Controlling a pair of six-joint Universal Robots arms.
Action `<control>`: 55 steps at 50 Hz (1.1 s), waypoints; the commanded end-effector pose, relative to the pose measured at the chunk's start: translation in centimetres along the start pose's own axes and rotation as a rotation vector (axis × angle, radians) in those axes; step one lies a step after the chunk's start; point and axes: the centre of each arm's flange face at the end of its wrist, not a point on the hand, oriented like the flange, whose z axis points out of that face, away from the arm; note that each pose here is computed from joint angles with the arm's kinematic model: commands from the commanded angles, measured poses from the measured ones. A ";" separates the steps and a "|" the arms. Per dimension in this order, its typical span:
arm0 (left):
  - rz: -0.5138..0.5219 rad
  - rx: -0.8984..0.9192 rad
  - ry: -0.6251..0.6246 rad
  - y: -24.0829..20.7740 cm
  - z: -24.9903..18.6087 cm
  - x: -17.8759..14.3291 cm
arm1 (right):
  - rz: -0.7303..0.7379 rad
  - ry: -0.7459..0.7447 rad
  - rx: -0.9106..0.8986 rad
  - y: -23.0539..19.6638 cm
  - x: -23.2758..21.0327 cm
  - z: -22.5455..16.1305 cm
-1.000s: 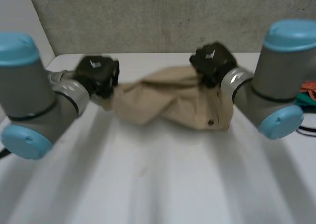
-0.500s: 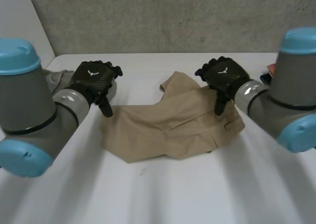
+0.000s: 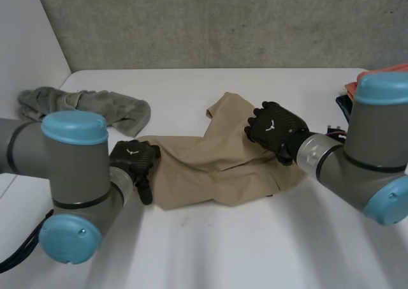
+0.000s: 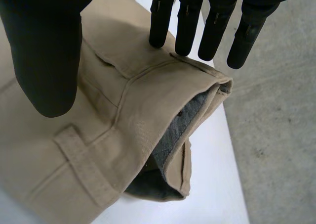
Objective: Fold the laundry.
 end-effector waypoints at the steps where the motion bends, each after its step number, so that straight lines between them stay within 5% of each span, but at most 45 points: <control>1: 0.072 0.013 -0.026 0.8 2.3 0.3 | -0.063 0.017 0.016 1.7 -1.7 2.3; 13: 0.152 0.063 -0.055 0.9 4.4 0.3 | -0.059 0.081 0.026 3.2 -1.0 5.0; 18: 0.148 0.157 -0.114 -2.4 3.3 -1.4 | -0.005 0.116 0.037 1.9 1.0 4.0; 27: 0.084 0.549 -0.177 -15.3 -8.0 -6.0 | 0.229 0.254 0.008 -1.9 10.4 -2.8; 35: 0.124 0.477 -0.041 -17.4 -13.1 -6.5 | 0.366 0.246 -0.062 -3.4 14.1 -7.3; 48: 0.165 0.203 0.080 -13.5 -3.6 -4.8 | 0.460 0.005 -0.140 -0.7 8.0 -2.4; 53: 0.232 0.378 -0.052 -16.4 1.0 -5.9 | 0.431 0.217 -0.038 0.6 9.9 2.2; 55: 0.256 0.533 -0.164 -19.7 1.7 -7.5 | 0.388 0.418 0.081 0.1 13.1 3.9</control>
